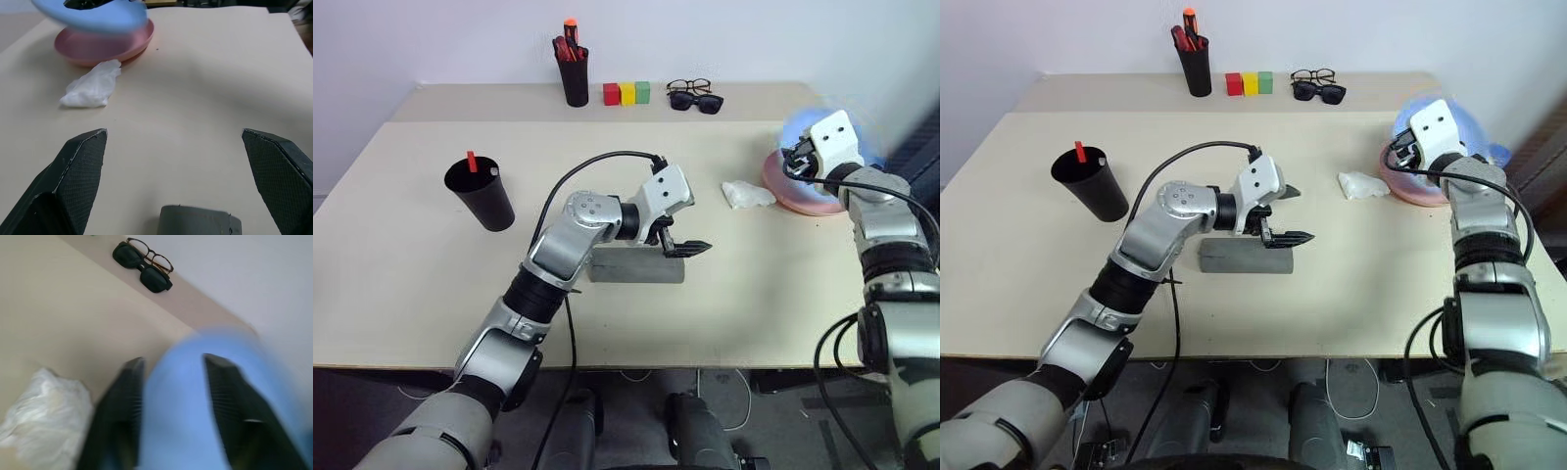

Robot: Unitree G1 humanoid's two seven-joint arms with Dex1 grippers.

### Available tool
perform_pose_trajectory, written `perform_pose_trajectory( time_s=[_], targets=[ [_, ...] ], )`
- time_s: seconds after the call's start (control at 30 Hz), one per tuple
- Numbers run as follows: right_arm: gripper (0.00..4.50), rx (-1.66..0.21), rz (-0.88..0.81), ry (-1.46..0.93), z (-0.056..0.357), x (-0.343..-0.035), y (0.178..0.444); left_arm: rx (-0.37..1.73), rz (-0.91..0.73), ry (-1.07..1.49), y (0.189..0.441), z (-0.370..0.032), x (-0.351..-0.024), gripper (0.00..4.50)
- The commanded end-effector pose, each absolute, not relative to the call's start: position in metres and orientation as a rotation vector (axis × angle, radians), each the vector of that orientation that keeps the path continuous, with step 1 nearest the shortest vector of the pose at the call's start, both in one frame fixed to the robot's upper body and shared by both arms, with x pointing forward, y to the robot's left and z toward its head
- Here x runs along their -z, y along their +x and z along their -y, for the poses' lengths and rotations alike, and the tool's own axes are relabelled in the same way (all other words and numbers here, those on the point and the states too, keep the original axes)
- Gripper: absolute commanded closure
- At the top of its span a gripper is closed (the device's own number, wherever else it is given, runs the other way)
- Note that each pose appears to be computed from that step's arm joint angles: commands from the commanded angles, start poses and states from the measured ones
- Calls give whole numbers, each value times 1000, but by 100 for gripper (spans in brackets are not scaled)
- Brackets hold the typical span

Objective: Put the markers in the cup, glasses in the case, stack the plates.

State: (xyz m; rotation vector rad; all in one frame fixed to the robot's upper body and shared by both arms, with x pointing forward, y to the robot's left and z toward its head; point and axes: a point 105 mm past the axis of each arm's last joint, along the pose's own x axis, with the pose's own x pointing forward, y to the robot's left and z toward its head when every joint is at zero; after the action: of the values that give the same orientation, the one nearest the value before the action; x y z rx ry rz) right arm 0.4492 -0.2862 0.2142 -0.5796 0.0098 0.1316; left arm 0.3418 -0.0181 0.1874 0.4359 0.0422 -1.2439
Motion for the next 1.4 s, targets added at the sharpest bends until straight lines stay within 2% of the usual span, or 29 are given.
perform_pose_trajectory(
  time_s=[0.03,0.13,0.23,0.43,0.63,0.97,1.07,1.13,1.2,1.23,1.4],
  targets=[
    [107,-167,48,-521,273,-224,454,1192,-4,415,340,7,-200,0],
    [107,-291,47,-386,250,-214,456,1143,-21,408,340,-5,-199,0],
    [107,-381,2,-310,234,-190,454,1097,-40,404,341,-15,-197,0],
    [107,-424,-81,-231,219,-153,450,1042,-50,394,340,-26,-198,0],
    [107,-362,-143,-225,222,-129,449,1009,-46,382,336,-33,-200,0],
    [107,-182,-195,-201,242,-117,451,966,-64,392,335,-45,-199,0],
    [184,-148,-209,-187,246,-114,451,963,-67,391,333,-46,-199,0],
    [279,-139,-215,-183,248,-113,450,962,-71,389,332,-46,-198,0],
    [395,-132,-216,-182,249,-112,450,961,-73,388,332,-45,-197,0],
    [435,-133,-213,-180,249,-113,450,962,-73,386,332,-45,-197,0],
    [444,-180,-124,-165,241,-131,454,966,-76,382,332,-43,-196,0]
  ],
)
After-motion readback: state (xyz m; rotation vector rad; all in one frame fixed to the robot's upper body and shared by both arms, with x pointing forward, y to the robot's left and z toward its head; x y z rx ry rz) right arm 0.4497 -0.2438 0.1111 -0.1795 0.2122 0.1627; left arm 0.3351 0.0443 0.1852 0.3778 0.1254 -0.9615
